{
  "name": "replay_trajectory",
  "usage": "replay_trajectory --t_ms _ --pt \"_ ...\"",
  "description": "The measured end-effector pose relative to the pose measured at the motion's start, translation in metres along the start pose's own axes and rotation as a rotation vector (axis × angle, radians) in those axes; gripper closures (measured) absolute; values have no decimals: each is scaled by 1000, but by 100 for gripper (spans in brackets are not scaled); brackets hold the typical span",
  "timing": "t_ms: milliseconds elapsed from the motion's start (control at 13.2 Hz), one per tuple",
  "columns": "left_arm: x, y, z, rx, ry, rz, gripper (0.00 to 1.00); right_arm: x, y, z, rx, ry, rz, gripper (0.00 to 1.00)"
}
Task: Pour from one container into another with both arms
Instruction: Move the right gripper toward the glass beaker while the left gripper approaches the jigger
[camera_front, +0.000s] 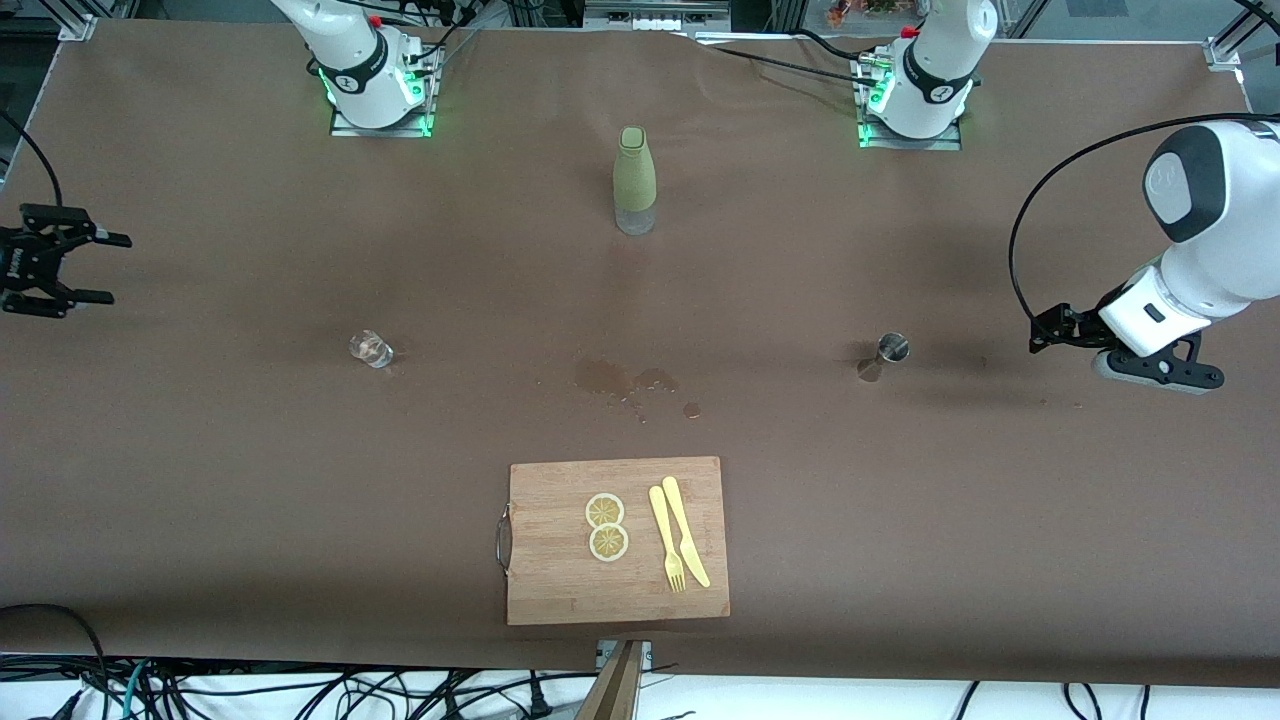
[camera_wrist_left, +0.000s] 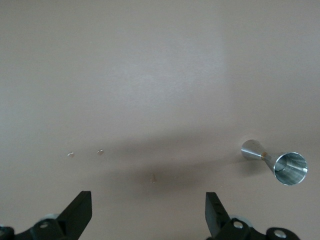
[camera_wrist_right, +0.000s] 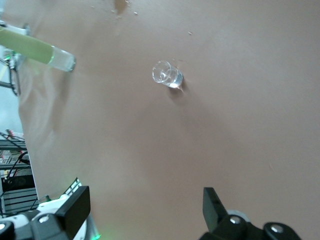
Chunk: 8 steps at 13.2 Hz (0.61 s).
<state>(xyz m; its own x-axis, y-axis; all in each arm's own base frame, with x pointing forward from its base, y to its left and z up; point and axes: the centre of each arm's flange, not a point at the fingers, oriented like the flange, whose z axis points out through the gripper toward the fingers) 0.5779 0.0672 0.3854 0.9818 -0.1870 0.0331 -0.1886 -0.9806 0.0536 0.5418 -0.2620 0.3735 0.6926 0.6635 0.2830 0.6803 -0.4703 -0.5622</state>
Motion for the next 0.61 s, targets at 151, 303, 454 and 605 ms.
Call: replay_trajectory --t_ms 151,303,454,605 --pt "-4 -15 10 -40 16 69 0 -14 23 27 54 84 -114 0" --pt "-6 -30 25 -80 37 158 0 -29 43 57 104 180 -232 0" --pt "-9 -42 43 -135 61 267 0 -38 59 88 152 257 -362 0" --pt "-13 -54 59 -194 103 368 0 -41 70 119 204 326 -478 0"
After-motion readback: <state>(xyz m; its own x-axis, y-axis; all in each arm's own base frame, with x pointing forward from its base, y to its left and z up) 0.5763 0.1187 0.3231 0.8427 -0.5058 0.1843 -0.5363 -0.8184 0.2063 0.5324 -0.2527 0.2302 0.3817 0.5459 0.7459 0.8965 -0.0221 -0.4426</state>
